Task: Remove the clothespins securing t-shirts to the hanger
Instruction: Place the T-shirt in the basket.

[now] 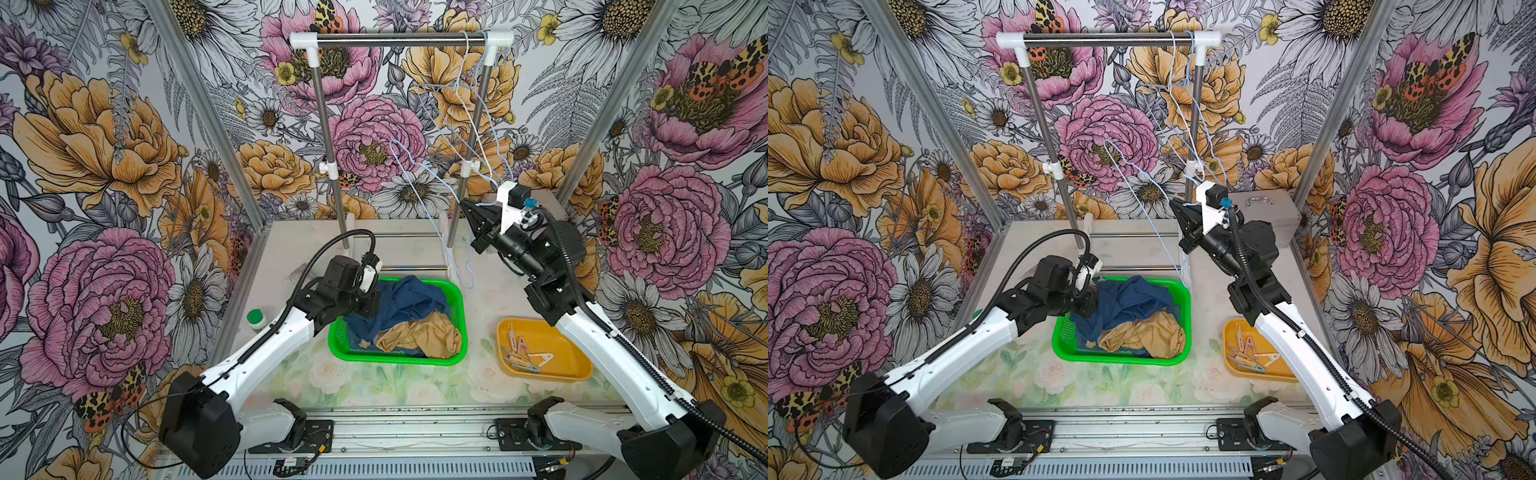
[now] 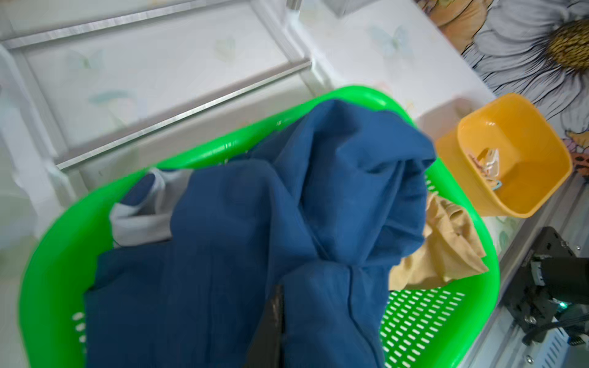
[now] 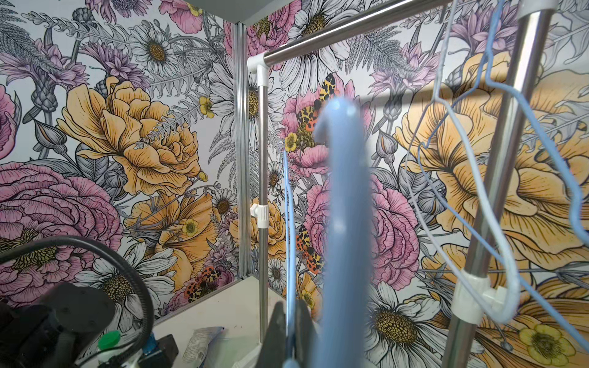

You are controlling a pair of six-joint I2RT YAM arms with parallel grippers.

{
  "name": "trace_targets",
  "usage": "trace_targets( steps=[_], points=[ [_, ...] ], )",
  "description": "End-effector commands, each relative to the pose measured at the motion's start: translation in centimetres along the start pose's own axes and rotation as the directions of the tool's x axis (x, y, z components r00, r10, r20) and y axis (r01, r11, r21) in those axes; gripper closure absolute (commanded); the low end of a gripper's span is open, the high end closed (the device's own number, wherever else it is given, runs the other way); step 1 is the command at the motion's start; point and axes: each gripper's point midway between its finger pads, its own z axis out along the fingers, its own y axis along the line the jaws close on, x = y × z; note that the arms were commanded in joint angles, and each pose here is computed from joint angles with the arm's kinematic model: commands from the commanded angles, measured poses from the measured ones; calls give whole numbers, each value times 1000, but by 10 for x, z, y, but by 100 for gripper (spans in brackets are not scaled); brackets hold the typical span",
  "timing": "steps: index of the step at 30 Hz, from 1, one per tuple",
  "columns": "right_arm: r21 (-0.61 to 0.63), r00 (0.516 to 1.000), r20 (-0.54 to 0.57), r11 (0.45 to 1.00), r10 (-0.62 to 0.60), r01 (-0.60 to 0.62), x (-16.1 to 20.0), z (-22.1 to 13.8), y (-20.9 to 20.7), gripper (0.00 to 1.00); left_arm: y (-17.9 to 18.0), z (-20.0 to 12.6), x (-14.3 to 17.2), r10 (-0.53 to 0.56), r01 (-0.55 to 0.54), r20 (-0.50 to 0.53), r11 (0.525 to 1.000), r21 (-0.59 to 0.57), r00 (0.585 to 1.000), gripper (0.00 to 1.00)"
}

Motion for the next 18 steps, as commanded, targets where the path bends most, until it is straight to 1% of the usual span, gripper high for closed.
trace_targets(
  steps=[1, 3, 5, 7, 9, 10, 13, 15, 17, 18],
  points=[
    [-7, 1000, 1, 1000, -13, 13, 0, -6, 2, 100, 18, 23, 26, -121, 119, -114, 993, -28, 986, 92],
    [-6, 1000, -7, 1000, -13, 13, 3, -8, 3, 100, 19, 33, 33, -106, 105, -155, 994, -15, 982, 85],
    [0, 1000, -22, 1000, -20, 20, 6, -11, 3, 100, 11, 37, 33, -68, 71, -169, 997, 8, 983, 76],
    [7, 999, -38, 1000, -30, 30, 8, -13, 3, 100, 2, 35, 28, -20, 23, -153, 1000, 18, 988, 58],
    [10, 998, -47, 999, -37, 37, 9, -15, 3, 100, -2, 31, 24, 18, -16, -142, 1000, 16, 990, 47],
    [9, 998, -51, 999, -38, 38, 9, -16, 3, 100, -4, 27, 22, 29, -26, -141, 999, 24, 990, 43],
    [13, 997, -58, 999, -43, 44, 10, -18, 3, 100, -5, 9, 18, 57, -57, -127, 998, 2, 990, 35],
    [17, 997, -60, 999, -45, 46, 12, -18, 2, 100, -4, 1, 18, 71, -76, -135, 996, -36, 988, 31],
    [21, 997, -65, 998, -50, 52, 13, -18, 1, 100, -13, 0, 20, 108, -118, -187, 992, -47, 976, 30],
    [23, 996, -69, 998, -51, 53, 15, -17, 0, 100, -18, 1, 20, 105, -116, -217, 993, -37, 970, 29]
  ],
)
